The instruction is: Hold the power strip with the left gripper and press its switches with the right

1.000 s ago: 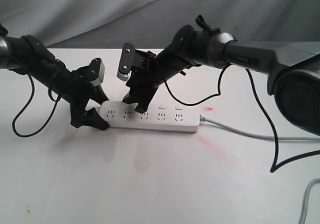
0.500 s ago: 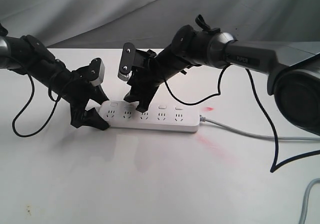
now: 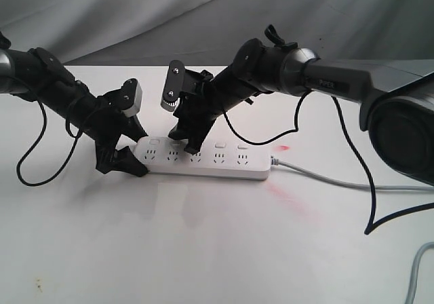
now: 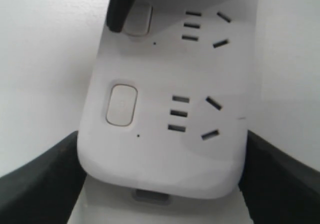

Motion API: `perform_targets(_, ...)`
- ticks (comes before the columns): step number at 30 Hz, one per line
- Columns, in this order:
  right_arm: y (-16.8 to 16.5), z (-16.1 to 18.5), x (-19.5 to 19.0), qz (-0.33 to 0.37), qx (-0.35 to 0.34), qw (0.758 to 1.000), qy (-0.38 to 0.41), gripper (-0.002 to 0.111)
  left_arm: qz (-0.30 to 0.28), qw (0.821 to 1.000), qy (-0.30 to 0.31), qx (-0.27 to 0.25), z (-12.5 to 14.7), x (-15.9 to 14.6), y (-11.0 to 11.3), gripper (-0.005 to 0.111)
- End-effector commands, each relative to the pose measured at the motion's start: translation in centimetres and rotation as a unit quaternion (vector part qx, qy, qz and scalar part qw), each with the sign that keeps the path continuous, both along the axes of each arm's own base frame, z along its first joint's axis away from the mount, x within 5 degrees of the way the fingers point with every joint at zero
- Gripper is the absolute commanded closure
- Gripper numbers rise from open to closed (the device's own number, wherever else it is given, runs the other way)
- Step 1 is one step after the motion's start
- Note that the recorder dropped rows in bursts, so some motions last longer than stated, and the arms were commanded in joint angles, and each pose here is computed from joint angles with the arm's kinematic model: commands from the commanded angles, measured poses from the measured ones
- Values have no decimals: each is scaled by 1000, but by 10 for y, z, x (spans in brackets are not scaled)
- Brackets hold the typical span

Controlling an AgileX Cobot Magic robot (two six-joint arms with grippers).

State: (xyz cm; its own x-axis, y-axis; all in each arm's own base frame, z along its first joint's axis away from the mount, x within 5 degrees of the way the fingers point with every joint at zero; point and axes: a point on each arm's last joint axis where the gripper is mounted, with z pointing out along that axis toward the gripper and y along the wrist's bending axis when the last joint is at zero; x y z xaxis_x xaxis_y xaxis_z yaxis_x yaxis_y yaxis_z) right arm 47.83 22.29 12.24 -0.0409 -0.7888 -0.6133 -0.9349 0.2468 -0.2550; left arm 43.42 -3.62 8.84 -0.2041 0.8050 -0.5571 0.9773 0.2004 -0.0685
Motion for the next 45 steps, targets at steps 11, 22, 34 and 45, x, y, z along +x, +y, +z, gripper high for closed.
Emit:
perform_targets(11, -4, 14, 1, -3, 7, 1000, -9, 60, -10, 999, 30, 14, -19, -7, 1, 43)
perform_targets(22, -5, 12, -1, 7, -2, 1000, -3, 60, -10, 999, 30, 14, -19, -7, 1, 43)
perform_targets(34, -4, -6, -2, 12, -9, 1000, 19, 60, -10, 999, 30, 14, -19, -7, 1, 43)
perform_targets(45, -9, -26, -8, 20, -35, 999, 36, 60, -10, 999, 30, 14, -19, -7, 1, 43)
